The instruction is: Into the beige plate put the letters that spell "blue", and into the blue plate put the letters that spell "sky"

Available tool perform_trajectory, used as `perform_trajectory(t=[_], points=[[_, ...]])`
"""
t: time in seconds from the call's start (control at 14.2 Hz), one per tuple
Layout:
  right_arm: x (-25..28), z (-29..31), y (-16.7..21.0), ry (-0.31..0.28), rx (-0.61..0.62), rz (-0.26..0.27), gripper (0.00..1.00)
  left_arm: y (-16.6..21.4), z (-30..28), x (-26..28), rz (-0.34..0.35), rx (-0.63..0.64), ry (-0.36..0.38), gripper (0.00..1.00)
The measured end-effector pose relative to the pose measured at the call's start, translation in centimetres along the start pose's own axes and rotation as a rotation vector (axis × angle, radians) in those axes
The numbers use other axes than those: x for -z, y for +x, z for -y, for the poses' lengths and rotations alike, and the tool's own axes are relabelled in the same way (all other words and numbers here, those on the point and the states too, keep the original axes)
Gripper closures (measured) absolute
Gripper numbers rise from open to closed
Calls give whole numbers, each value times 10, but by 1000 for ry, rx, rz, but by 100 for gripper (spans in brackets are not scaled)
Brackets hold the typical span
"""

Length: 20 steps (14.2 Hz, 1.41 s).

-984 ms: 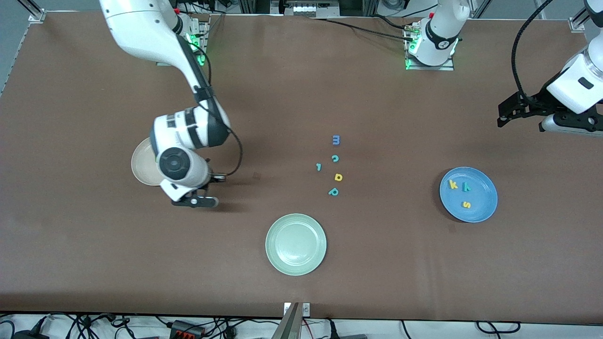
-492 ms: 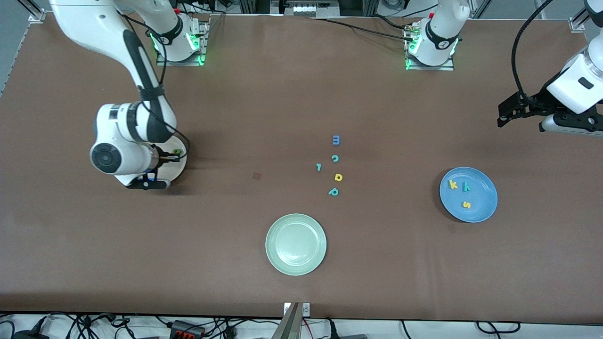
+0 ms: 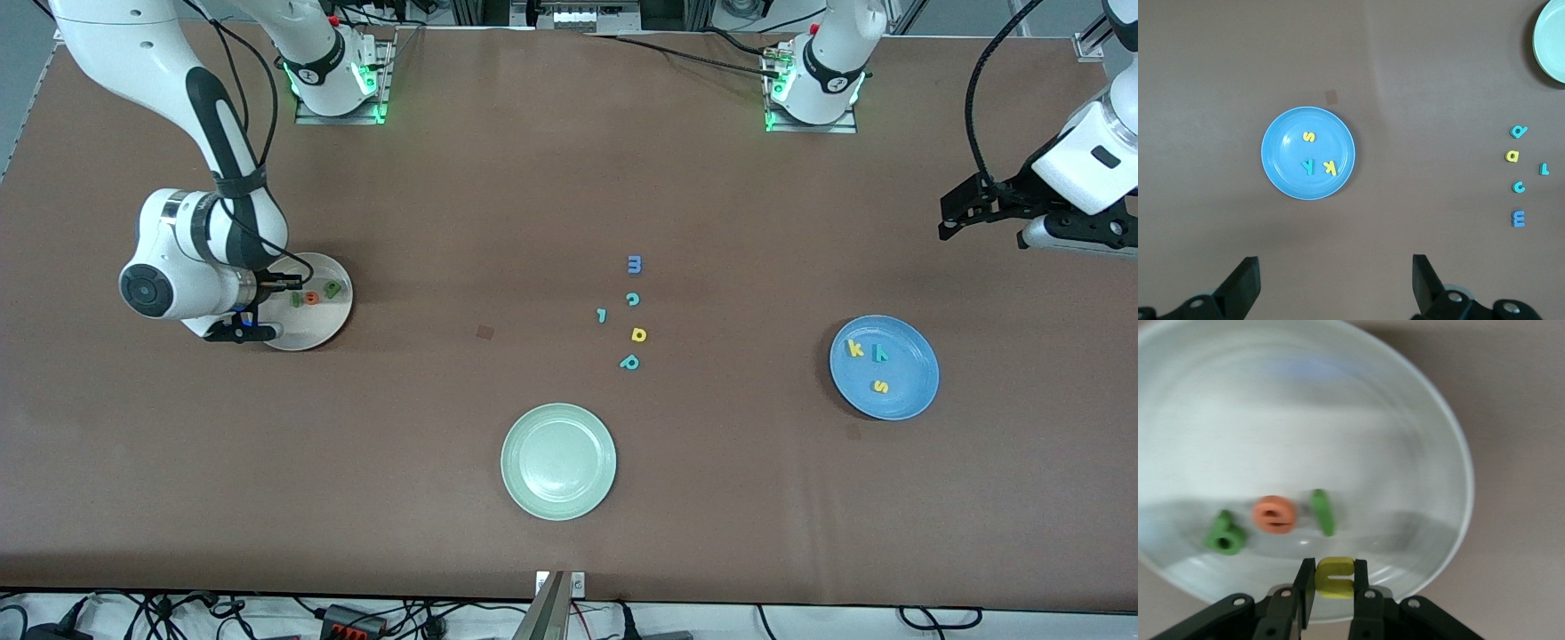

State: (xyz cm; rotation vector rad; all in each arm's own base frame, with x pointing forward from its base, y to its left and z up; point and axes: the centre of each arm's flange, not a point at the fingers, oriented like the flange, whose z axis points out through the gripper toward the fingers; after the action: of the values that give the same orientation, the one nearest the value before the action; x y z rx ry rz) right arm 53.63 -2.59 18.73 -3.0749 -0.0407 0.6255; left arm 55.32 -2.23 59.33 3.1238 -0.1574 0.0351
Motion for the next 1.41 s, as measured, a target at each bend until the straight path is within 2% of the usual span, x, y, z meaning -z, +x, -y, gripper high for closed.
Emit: perform_trajectory(t=[0.07,0.28,0.49,0.56,0.84,1.26,1.41], points=[[-3,-7,-1,3,-4,-3,70,0,0,0,0,0,0,0],[9,-5,4,5,0,-21,41,0,0,0,0,0,0,0],[70,5,15,29,-12,-25,8,0,0,0,0,0,0,0],[98,9,17,36,-26,-32,1,0,0,0,0,0,0,0],[196,19,10,49,-60,-55,0,0,0,0,0,0,0,0],[310,10,-11,44,-75,-160,0,0,0,0,0,0,0,0],[341,4,-18,38,-85,-220,0,0,0,0,0,0,0,0]])
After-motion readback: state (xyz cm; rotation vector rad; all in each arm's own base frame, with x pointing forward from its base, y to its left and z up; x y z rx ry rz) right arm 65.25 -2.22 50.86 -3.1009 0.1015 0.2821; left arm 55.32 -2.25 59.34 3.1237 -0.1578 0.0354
